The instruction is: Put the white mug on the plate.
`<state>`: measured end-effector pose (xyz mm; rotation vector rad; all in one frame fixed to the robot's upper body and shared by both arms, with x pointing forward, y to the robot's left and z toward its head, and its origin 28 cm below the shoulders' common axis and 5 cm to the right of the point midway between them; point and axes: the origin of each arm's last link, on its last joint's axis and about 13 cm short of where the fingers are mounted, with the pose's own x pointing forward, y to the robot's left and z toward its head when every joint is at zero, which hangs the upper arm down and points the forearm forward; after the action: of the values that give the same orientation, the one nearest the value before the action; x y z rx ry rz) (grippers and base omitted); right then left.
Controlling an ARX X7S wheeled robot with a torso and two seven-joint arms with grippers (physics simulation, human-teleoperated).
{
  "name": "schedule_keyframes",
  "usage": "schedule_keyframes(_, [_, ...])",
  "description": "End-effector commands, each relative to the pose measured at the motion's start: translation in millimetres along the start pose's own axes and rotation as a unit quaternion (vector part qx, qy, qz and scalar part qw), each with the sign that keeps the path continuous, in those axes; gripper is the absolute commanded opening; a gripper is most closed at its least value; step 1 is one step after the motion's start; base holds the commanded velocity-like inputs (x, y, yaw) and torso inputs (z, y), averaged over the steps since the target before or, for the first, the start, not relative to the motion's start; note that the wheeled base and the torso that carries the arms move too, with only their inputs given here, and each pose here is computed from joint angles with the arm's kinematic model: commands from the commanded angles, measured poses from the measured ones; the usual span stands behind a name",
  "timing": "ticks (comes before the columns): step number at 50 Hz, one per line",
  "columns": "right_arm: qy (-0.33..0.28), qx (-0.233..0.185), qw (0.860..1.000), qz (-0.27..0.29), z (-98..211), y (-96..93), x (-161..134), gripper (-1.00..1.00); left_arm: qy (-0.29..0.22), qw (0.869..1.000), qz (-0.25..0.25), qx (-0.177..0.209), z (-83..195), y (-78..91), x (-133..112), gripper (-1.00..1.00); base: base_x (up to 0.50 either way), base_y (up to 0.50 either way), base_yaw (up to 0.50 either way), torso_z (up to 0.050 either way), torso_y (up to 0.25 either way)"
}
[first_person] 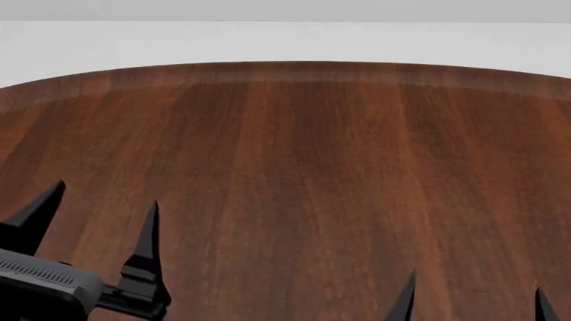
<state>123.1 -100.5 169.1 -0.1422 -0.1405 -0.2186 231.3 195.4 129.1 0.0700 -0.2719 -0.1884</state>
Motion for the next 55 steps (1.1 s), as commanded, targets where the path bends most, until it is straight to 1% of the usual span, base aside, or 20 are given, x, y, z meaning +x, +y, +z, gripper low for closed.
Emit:
schedule_keyframes(1, [-0.035, -0.041, 0.998, -0.019, 21.9, -13.5, 14.7, 1.00, -0.006, 1.000, 0.003, 0.003, 7.0, 2.6, 2.5, 1.00, 0.00, 0.00, 0.00, 0.000, 0.000])
schedule_keyframes(3, [-0.033, -0.043, 0.998, -0.014, 21.8, -13.4, 14.0, 1.00, -0.008, 1.000, 0.002, -0.005, 10.4, 4.1, 4.0, 1.00, 0.00, 0.00, 0.00, 0.000, 0.000])
schedule_keyframes(5, [-0.038, -0.049, 0.998, -0.016, 23.5, -15.2, 15.4, 1.00, -0.013, 1.000, 0.002, 0.004, 13.5, 5.2, 5.7, 1.00, 0.00, 0.00, 0.00, 0.000, 0.000])
schedule_keyframes(7, [-0.041, -0.046, 0.998, -0.019, 25.8, -16.9, 16.2, 1.00, -0.015, 1.000, 0.000, 0.004, 17.1, 6.6, 7.6, 1.00, 0.00, 0.00, 0.00, 0.000, 0.000])
schedule_keyframes(11, [-0.049, -0.050, 0.997, -0.022, 28.7, -19.4, 18.1, 1.00, -0.025, 0.999, 0.001, 0.023, 24.7, 9.6, 10.5, 1.00, 0.00, 0.00, 0.00, 0.000, 0.000])
schedule_keyframes(20, [-0.069, -0.057, 0.996, -0.028, 36.1, -25.0, 22.2, 1.00, -0.036, 0.999, -0.006, 0.031, 37.4, 11.6, 14.1, 1.00, 0.00, 0.00, 0.00, 0.000, 0.000])
schedule_keyframes(24, [-0.079, -0.059, 0.995, -0.030, 39.7, -27.3, 23.8, 1.00, -0.048, 0.998, -0.010, 0.044, 45.5, 13.7, 17.2, 1.00, 0.00, 0.00, 0.00, 0.000, 0.000])
schedule_keyframes(26, [-0.081, -0.059, 0.995, -0.029, 40.5, -27.6, 24.0, 1.00, -0.052, 0.998, -0.014, 0.042, 50.4, 14.6, 19.0, 1.00, 0.00, 0.00, 0.00, 0.000, 0.000])
schedule_keyframes(28, [-0.085, -0.059, 0.994, -0.027, 42.1, -27.8, 24.7, 1.00, -0.059, 0.997, -0.018, 0.054, 55.0, 15.3, 20.9, 1.00, 0.00, 0.00, 0.00, 0.000, 0.000])
schedule_keyframes(33, [-0.084, -0.044, 0.995, -0.025, 43.6, -26.9, 24.1, 1.00, -0.068, 0.996, -0.031, 0.042, 66.0, 15.5, 25.1, 1.00, 0.00, 0.00, 0.00, 0.000, 0.000])
schedule_keyframes(35, [-0.090, -0.051, 0.994, -0.022, 46.3, -27.2, 25.7, 1.00, -0.071, 0.996, -0.038, 0.034, 69.9, 15.5, 25.8, 1.00, 0.00, 0.00, 0.00, 0.000, 0.000])
schedule_keyframes(38, [-0.093, -0.050, 0.994, -0.016, 49.6, -27.1, 26.5, 1.00, -0.077, 0.995, -0.044, 0.046, 74.3, 15.0, 27.6, 1.00, 0.00, 0.00, 0.00, 0.000, 0.000])
schedule_keyframes(39, [-0.097, -0.059, 0.993, -0.014, 49.7, -26.6, 27.3, 1.00, -0.081, 0.994, -0.048, 0.051, 77.0, 14.6, 27.9, 1.00, 0.00, 0.00, 0.00, 0.000, 0.000])
schedule_keyframes(41, [-0.094, -0.053, 0.994, -0.011, 50.0, -25.8, 26.8, 1.00, -0.082, 0.994, -0.055, 0.041, 80.5, 13.8, 28.0, 1.00, 0.00, 0.00, 0.00, 0.000, 0.000])
schedule_keyframes(42, [-0.098, -0.053, 0.994, -0.010, 51.7, -25.5, 27.7, 1.00, -0.084, 0.994, -0.056, 0.045, 82.6, 13.6, 28.1, 1.00, 0.00, 0.00, 0.00, 0.000, 0.000])
schedule_keyframes(44, [-0.105, -0.056, 0.993, -0.009, 54.9, -26.1, 29.3, 1.00, -0.089, 0.993, -0.063, 0.039, 87.2, 13.1, 28.1, 1.00, 0.00, 0.00, 0.00, 0.000, 0.000])
schedule_keyframes(46, [-0.106, -0.056, 0.993, -0.004, 56.7, -26.4, 30.2, 1.00, -0.105, 0.991, -0.060, 0.059, 90.5, 13.1, 29.4, 1.00, 0.00, 0.00, 0.00, 0.000, 0.000])
schedule_keyframes(47, [-0.106, -0.056, 0.993, -0.001, 57.0, -26.3, 30.9, 1.00, -0.103, 0.990, -0.065, 0.067, 90.1, 12.4, 30.3, 1.00, 0.00, 0.00, 0.00, 0.000, 0.000])
schedule_keyframes(48, [-0.106, -0.052, 0.993, 0.001, 57.7, -26.4, 31.8, 1.00, -0.104, 0.990, -0.070, 0.064, 90.5, 11.7, 30.7, 1.00, 0.00, 0.00, 0.00, 0.000, 0.000])
schedule_keyframes(55, [-0.128, -0.059, 0.990, 0.004, 71.5, -30.6, 39.3, 1.00, -0.118, 0.986, -0.084, 0.079, 102.5, 11.7, 34.7, 1.00, 0.00, 0.00, 0.00, 0.000, 0.000])
